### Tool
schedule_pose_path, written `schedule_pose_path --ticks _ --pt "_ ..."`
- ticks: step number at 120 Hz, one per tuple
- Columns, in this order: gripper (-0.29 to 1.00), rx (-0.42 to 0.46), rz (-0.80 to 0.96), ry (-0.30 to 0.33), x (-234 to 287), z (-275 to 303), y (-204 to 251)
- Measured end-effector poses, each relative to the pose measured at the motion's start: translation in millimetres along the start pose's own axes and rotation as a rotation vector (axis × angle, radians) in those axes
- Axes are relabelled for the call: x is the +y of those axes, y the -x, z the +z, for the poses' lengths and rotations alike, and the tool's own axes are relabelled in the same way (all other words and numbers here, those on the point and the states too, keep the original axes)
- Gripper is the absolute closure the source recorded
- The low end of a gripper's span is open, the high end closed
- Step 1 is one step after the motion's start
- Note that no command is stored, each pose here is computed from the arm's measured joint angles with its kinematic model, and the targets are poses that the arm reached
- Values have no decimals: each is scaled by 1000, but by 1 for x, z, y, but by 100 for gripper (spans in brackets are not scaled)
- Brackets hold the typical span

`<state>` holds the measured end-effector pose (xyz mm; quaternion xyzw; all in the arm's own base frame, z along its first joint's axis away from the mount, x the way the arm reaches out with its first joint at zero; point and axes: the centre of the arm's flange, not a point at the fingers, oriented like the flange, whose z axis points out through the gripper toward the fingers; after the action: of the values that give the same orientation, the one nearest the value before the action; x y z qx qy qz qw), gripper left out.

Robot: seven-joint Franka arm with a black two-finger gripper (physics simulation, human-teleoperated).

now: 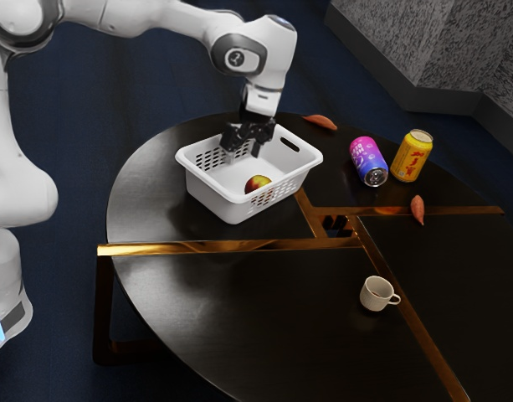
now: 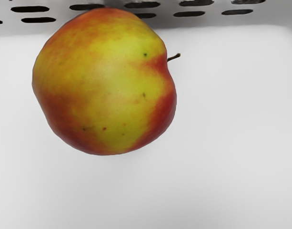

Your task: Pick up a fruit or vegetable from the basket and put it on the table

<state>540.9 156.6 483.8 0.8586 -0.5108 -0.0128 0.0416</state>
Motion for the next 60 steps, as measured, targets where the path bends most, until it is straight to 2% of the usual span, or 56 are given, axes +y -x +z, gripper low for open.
schedule_pose_path --ticks 39,60 --pt "2 4 25 5 -7 17 -16" --pt "2 7 5 6 -13 23 -6"
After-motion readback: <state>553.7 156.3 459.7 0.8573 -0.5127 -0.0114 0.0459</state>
